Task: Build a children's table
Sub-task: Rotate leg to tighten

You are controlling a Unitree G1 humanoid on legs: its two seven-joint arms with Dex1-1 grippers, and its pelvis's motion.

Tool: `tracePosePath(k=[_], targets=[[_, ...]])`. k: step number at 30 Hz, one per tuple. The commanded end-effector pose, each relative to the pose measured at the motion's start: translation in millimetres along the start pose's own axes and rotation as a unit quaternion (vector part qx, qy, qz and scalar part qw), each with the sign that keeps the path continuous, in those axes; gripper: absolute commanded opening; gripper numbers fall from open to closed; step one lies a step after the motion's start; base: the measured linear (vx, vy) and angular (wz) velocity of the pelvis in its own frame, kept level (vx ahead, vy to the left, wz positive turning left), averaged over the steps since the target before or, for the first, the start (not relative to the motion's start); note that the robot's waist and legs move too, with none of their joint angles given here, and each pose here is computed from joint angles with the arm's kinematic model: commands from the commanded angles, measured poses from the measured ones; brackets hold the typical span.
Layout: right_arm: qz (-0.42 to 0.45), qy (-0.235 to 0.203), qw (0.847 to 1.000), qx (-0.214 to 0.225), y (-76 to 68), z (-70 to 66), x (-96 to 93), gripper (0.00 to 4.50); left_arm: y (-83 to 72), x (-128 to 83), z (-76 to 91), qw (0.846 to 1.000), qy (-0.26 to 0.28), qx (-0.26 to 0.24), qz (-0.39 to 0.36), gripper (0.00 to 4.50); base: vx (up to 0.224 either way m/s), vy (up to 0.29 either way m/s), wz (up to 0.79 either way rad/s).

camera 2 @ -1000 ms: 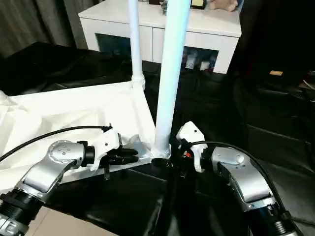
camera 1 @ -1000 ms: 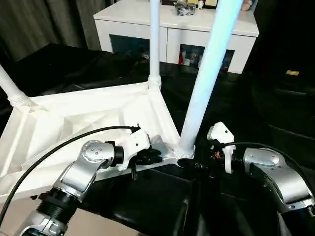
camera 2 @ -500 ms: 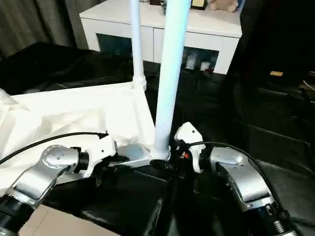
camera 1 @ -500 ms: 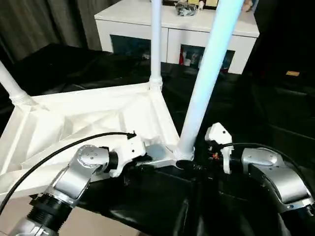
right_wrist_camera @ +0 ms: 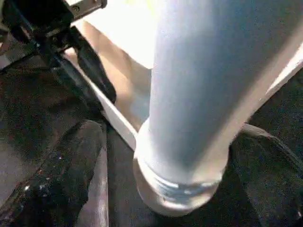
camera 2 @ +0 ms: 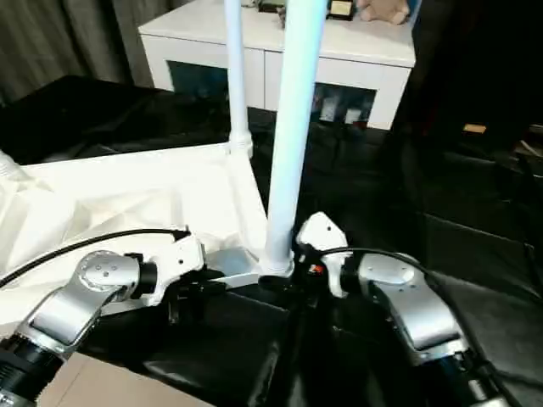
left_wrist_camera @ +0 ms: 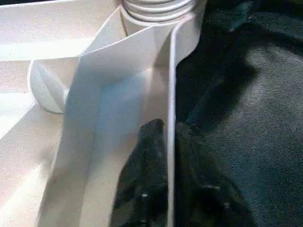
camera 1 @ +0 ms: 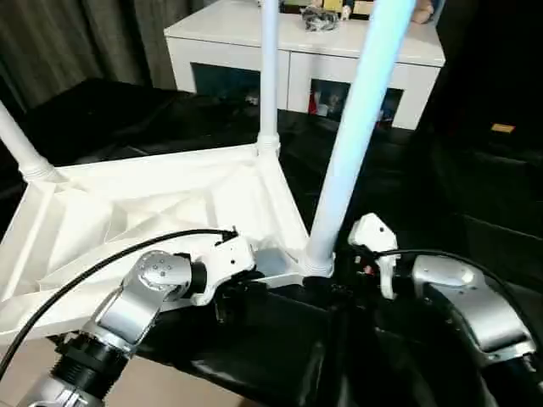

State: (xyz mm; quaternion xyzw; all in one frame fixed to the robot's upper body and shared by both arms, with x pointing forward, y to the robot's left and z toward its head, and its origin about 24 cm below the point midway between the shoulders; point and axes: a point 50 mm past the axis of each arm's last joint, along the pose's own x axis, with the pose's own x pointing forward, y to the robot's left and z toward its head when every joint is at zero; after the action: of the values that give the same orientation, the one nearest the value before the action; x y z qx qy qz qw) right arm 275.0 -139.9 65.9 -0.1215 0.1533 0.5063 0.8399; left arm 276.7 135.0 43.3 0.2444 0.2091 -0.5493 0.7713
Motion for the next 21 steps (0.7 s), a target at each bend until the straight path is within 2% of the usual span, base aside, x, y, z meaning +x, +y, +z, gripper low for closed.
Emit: tracePosePath(k=[1, 4, 16, 21], targets=[[-0.011, -0.001, 1.0, -0.022, -3.6, 3.9, 3.9, 4.4, -2.1, 0, -13.8, 0.999, 0.033, -0.016, 0.003, 0.23, 0.0, 0.0, 0.0], [-0.017, -0.005, 0.999, -0.027, -4.8, 4.0, 8.3, 4.4, -0.9, 0, -12.3, 1.0, 0.023, -0.013, 0.009, 0.04, 0.0, 0.0, 0.0], [-0.027, 0.002, 0.998, -0.057, -13.7, -0.2, 18.2, 4.4, 3.2, -1, -7.5, 1.0, 0.006, -0.004, 0.01, 0.04, 0.0, 0.0, 0.0], [-0.025, -0.005, 0.998, -0.054, -15.6, 0.4, 20.9, 4.4, 5.4, -3, -8.7, 1.0, 0.009, -0.004, 0.013, 0.04, 0.0, 0.0, 0.0]])
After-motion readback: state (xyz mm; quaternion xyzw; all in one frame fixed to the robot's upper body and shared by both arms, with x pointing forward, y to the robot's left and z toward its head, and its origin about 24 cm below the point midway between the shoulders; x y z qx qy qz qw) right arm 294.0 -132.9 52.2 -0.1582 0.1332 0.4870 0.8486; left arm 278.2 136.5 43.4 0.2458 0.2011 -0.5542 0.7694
